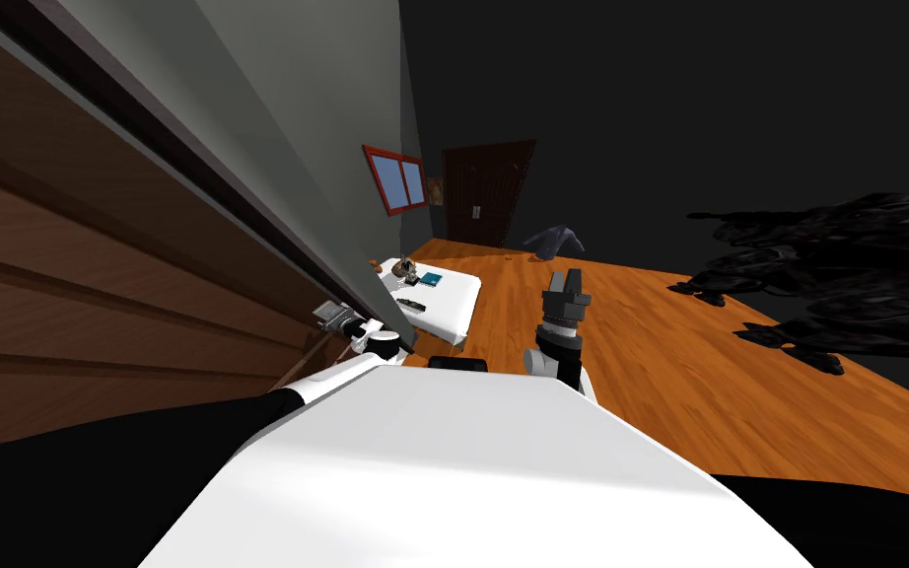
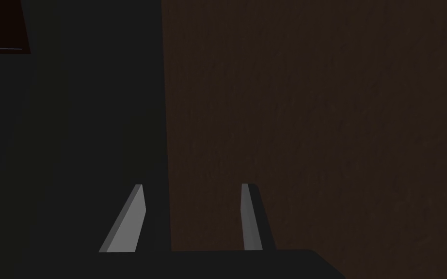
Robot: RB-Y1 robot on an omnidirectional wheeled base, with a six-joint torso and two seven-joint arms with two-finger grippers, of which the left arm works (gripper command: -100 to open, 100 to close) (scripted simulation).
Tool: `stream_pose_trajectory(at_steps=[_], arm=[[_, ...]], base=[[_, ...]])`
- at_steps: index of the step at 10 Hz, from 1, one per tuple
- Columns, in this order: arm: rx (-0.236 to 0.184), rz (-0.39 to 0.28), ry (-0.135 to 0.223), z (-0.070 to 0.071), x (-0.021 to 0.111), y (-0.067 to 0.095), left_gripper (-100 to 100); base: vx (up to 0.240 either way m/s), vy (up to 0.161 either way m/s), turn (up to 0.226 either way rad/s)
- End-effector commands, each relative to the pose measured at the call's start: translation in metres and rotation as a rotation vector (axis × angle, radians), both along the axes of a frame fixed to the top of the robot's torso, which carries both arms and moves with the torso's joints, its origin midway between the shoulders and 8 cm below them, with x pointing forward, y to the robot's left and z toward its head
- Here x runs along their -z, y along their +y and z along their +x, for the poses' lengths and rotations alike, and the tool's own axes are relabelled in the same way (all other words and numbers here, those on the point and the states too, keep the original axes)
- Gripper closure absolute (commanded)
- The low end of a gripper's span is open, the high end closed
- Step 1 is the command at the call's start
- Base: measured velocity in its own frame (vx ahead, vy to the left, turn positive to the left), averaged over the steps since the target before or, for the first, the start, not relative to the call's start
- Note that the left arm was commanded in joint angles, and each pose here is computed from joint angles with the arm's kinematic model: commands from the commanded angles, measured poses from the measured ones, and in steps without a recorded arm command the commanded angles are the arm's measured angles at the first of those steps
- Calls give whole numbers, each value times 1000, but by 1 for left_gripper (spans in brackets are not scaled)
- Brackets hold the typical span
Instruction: Push the door open
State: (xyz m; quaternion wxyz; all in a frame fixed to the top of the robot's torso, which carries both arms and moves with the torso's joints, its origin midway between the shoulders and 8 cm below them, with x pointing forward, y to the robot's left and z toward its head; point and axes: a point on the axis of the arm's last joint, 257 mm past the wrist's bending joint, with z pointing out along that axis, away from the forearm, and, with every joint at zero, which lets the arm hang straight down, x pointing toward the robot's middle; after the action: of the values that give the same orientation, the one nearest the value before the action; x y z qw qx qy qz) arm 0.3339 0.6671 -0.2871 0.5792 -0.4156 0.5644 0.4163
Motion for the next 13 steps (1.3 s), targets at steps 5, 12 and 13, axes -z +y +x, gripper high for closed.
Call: stream_pose_trajectory(at_steps=[5,12,13], arm=[[51,-57,78,15,21,-1,100],[73,-78,146,21,28,6,-100],[61,-69,138,19,24,9,-100]], base=[[-34,73,-40],[-31,89,-32],[-18,-13,-11]])
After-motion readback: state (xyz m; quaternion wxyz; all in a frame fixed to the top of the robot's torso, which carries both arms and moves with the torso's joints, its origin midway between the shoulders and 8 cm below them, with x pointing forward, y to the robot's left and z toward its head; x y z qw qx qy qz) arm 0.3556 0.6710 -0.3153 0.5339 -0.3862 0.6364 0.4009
